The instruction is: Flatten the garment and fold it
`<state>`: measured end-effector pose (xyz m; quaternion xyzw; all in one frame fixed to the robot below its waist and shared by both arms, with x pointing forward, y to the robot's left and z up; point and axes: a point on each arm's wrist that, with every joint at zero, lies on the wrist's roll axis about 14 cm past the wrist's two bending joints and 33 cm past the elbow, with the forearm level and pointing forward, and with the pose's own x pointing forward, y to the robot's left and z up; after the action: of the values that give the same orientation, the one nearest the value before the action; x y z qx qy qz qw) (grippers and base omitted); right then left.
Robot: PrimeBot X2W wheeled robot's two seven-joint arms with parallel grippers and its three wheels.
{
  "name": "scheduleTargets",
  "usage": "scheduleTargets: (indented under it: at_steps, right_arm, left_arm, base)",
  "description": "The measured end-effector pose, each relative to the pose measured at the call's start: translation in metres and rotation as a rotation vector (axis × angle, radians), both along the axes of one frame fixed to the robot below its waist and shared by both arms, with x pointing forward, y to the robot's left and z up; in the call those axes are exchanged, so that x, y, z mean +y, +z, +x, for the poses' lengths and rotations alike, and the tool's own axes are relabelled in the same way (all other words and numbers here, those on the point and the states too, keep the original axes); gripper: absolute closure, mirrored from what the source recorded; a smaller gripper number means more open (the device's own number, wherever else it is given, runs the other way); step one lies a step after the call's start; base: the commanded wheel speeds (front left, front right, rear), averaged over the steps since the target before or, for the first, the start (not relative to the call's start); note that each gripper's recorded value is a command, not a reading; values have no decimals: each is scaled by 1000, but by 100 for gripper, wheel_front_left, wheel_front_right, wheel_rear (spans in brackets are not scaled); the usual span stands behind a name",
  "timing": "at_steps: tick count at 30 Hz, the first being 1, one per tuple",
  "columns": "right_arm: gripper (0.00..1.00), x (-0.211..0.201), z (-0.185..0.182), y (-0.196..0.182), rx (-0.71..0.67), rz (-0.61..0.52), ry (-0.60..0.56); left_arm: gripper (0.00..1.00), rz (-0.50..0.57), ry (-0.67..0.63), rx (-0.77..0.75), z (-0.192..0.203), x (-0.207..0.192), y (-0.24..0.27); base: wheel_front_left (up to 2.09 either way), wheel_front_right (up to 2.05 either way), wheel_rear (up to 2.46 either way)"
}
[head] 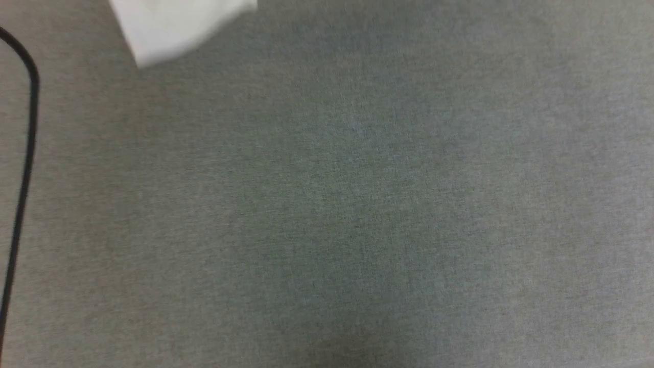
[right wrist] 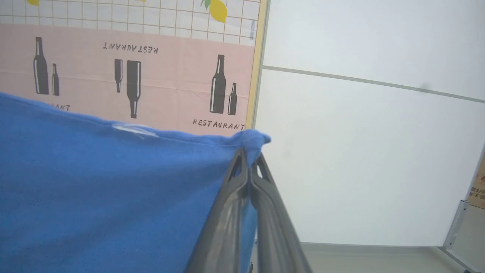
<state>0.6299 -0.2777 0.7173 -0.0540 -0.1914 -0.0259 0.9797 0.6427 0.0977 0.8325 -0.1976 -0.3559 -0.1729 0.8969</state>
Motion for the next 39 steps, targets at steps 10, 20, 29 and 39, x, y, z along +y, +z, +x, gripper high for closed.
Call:
scheduleTargets:
  at_steps: [10, 20, 29, 39]
  right_arm:
    - [100, 12, 10, -87, 156, -40, 18]
    - [100, 43, -72, -225, 512, 58, 116]
    - [100, 38, -160, -261, 639, 126, 102]
    - [100, 31, -246, -289, 745, 200, 25]
  left_arm:
    - [100, 52, 10, 142, 39, 1, -88]
    - [100, 323, 23, 679, -31, 29, -299]
    - [100, 313, -37, 1081, -177, 43, -393]
    - [100, 138, -54, 1364, -306, 56, -424]
  base:
    - [0, 0, 0]
    - [0, 0, 0]
    - [0, 0, 0]
    - [0, 0, 0]
